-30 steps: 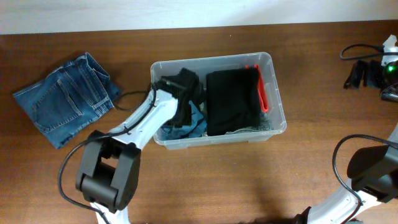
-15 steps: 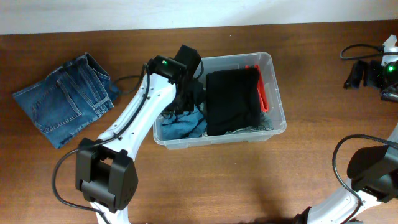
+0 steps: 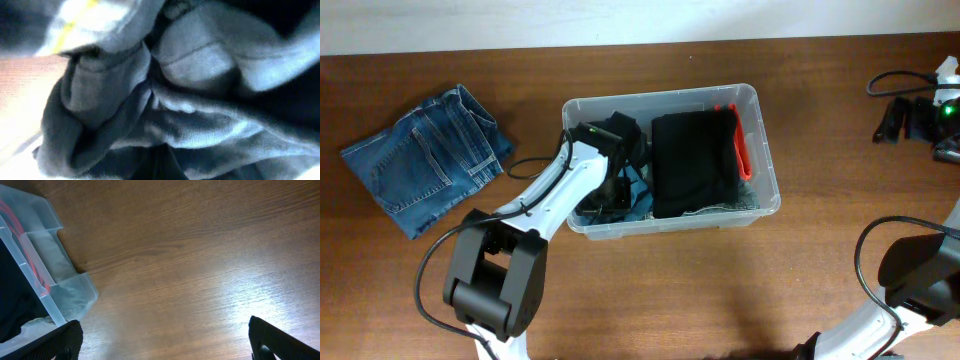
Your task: Pack container
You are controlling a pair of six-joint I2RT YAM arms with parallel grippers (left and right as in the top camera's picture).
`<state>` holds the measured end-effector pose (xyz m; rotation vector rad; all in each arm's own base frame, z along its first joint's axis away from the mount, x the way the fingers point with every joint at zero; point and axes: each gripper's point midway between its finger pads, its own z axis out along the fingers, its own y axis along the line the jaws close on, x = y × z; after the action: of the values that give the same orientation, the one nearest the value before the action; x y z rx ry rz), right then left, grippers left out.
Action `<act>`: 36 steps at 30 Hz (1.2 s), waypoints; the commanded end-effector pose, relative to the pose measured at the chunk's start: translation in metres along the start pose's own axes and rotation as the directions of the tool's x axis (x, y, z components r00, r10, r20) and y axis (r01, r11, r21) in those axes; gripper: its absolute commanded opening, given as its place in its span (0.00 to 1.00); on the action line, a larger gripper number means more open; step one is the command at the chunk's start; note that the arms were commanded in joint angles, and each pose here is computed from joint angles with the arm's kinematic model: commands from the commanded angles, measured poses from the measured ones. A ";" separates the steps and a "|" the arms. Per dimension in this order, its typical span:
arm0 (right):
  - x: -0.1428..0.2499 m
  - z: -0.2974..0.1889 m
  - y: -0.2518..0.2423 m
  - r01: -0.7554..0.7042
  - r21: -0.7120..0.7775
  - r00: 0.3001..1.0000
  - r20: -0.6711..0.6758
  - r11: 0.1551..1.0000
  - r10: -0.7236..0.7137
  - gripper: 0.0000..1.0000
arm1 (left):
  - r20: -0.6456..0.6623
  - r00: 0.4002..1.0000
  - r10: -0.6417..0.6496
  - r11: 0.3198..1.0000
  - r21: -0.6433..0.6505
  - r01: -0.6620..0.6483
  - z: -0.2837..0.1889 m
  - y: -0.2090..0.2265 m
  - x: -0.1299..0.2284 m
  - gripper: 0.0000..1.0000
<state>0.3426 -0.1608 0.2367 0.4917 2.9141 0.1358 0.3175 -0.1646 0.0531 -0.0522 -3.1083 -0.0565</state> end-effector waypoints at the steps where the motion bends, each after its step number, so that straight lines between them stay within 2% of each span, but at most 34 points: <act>1: 0.000 -0.003 0.000 0.002 0.006 1.000 0.009 1.000 -0.002 0.98 | 0.058 0.998 -0.006 0.999 0.053 0.003 -0.039 -0.013 -0.018 0.00; 5: 0.000 -0.003 0.000 0.002 0.006 1.000 0.009 1.000 -0.002 0.98 | 0.168 0.986 -0.009 0.994 0.108 -0.009 -0.093 -0.026 -0.042 0.00; 9: 0.000 -0.003 0.000 0.002 0.006 1.000 0.009 1.000 -0.002 0.98 | 0.232 0.973 -0.011 0.991 0.133 -0.020 -0.103 -0.034 -0.055 0.01; 18: 0.000 -0.003 0.000 0.002 0.006 1.000 0.009 1.000 -0.002 0.98 | 0.238 0.971 -0.011 0.995 0.101 -0.014 -0.052 -0.033 -0.062 0.01; 19: 0.000 -0.003 0.000 0.002 0.006 1.000 0.009 1.000 -0.002 0.98 | 0.236 0.972 -0.010 0.995 0.100 -0.014 -0.040 -0.033 -0.061 0.06; 23: 0.000 -0.003 0.000 0.002 0.006 1.000 0.009 1.000 -0.002 0.98 | 0.226 0.974 -0.009 0.995 0.095 -0.013 -0.008 -0.030 -0.055 0.07; 26: 0.000 -0.003 0.000 0.002 0.006 1.000 0.009 1.000 -0.002 0.98 | 0.230 0.973 -0.009 0.993 0.119 -0.019 -0.013 -0.035 -0.056 0.02; 30: 0.000 -0.003 0.000 0.002 0.006 1.000 0.009 1.000 -0.002 0.98 | 0.367 0.930 -0.029 0.981 0.189 -0.044 -0.086 -0.044 -0.077 0.01; 34: 0.000 -0.003 0.000 0.002 0.006 1.000 0.009 1.000 -0.002 0.98 | 0.568 0.818 -0.093 0.987 0.162 0.000 -0.175 -0.017 -0.094 0.02; 35: 0.000 -0.003 0.000 0.002 0.006 1.000 0.009 1.000 -0.002 0.99 | 0.623 0.772 -0.126 0.987 0.160 0.032 -0.202 0.000 -0.094 0.09; 36: 0.000 -0.003 0.000 0.002 0.006 1.000 0.009 1.000 -0.002 0.98 | 0.639 0.757 -0.140 0.986 0.160 0.047 -0.211 0.008 -0.093 0.17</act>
<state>0.3426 -0.1609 0.2366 0.4923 2.9142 0.1353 0.4132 -0.2017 0.1916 -0.0331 -3.6239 0.2635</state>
